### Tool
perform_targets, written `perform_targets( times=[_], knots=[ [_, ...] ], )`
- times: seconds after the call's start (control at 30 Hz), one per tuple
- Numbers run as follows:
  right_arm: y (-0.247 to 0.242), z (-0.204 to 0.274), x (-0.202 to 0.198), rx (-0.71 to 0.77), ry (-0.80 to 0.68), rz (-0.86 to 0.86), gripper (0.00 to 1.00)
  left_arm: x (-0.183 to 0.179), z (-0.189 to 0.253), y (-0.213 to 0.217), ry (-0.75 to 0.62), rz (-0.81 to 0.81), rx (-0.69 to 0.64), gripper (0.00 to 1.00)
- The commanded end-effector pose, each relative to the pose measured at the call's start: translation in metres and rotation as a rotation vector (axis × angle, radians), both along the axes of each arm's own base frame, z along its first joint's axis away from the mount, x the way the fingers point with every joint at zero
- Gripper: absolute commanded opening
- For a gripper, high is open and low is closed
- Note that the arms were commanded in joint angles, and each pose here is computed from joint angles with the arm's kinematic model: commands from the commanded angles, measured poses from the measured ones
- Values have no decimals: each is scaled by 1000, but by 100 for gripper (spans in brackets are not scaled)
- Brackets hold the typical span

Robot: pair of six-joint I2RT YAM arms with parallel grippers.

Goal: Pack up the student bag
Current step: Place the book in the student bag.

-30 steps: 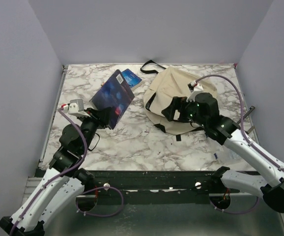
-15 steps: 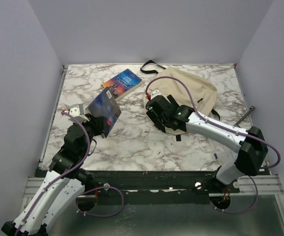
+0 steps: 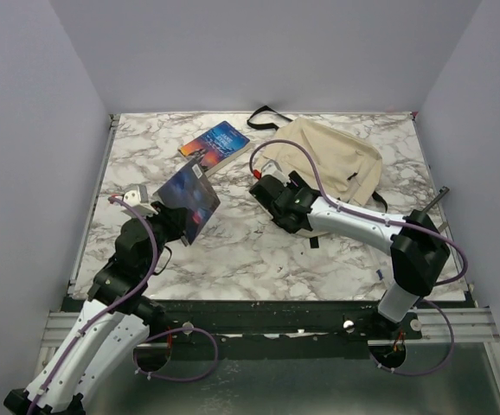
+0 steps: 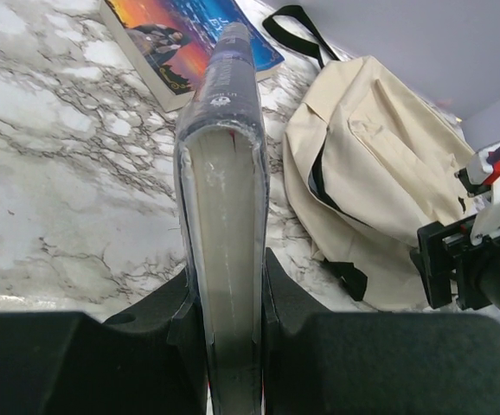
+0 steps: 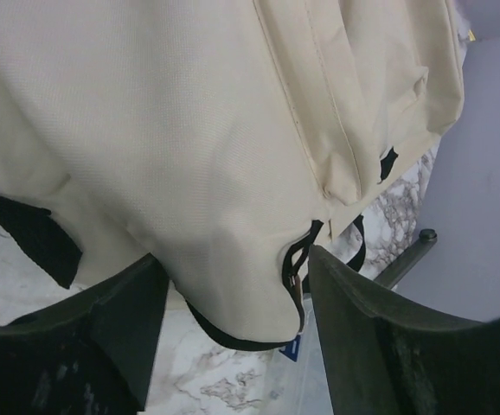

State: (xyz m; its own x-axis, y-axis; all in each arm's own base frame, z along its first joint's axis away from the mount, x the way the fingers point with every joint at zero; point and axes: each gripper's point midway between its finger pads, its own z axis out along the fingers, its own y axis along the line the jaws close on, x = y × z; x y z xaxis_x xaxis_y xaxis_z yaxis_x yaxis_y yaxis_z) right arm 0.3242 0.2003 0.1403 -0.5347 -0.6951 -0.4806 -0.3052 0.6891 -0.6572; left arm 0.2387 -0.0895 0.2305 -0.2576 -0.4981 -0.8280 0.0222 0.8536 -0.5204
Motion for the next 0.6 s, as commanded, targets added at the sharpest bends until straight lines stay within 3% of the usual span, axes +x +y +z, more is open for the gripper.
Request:
perform_targets(
  times=[0.0, 0.1, 0.2, 0.33, 0.57],
  knots=[
    [-8, 22, 20, 57, -105, -63, 60, 1, 30, -15, -88, -54, -125, 0],
    [-5, 22, 30, 99, -91, -56, 38, -1, 30, -23, -72, -90, -150, 0],
    [0, 25, 42, 139, -95, -49, 4, -2, 28, -37, -50, -154, -186, 0],
    [-9, 42, 57, 192, -130, -108, 0, -7, 32, -65, -5, -272, -279, 0],
    [-20, 77, 69, 451, -156, -182, 1, -13, 44, -120, 82, -525, -513, 0]
  ],
)
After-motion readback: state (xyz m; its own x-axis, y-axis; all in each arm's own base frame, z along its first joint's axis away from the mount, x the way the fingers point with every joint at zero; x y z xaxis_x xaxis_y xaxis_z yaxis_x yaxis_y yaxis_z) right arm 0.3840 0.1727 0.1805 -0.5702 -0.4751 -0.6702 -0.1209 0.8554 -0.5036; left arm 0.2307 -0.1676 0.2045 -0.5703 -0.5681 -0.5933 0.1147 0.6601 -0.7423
